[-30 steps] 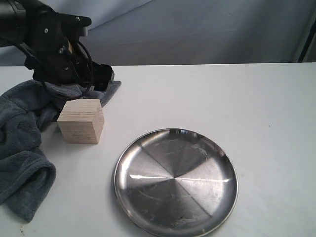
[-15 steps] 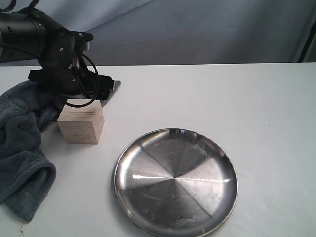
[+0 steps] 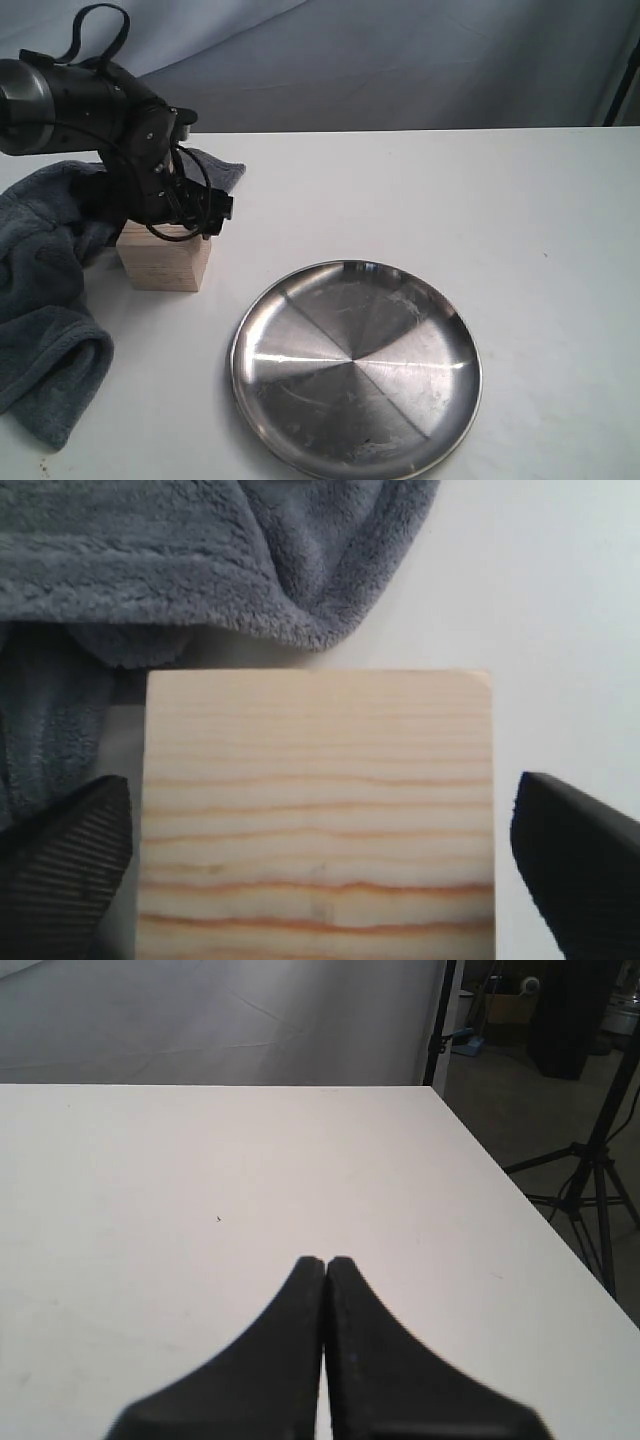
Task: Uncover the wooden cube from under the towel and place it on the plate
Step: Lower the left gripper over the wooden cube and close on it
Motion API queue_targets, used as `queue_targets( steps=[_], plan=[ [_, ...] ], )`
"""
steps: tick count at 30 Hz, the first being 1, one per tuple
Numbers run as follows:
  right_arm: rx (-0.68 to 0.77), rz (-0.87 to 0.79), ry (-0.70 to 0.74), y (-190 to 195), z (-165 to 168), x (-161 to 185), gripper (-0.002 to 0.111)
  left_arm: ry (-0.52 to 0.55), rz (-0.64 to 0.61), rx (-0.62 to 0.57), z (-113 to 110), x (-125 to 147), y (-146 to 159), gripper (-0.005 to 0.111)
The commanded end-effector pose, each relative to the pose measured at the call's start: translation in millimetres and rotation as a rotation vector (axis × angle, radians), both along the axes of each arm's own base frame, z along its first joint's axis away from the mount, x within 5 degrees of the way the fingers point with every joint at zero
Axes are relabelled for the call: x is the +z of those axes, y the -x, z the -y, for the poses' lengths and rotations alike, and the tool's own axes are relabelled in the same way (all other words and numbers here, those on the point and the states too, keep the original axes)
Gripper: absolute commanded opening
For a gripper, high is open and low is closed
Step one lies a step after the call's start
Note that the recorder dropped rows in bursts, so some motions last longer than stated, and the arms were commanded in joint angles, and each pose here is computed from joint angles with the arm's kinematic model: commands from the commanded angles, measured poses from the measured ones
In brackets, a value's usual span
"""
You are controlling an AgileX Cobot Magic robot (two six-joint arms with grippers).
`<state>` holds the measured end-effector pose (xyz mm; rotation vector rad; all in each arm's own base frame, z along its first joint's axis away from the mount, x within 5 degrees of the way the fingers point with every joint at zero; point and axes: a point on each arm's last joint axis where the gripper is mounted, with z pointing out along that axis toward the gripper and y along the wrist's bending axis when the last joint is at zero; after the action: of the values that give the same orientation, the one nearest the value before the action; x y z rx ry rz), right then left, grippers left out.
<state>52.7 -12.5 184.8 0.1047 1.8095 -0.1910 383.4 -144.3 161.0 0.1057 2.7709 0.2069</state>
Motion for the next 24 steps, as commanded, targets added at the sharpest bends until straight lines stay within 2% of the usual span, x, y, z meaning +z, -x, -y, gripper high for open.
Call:
queue_targets(
  steps=[1,14,24],
  plan=[
    [0.000,0.001,-0.002,0,0,-1,0.000,-0.010,-0.014,0.008,0,-8,-2,0.097],
    [0.000,0.001,-0.002,0,0,-1,0.000,0.022,-0.106,0.051,5,-42,0,0.096],
    [0.000,0.001,-0.002,0,0,-1,0.000,0.032,-0.112,0.045,6,-50,-1,0.096]
  ],
)
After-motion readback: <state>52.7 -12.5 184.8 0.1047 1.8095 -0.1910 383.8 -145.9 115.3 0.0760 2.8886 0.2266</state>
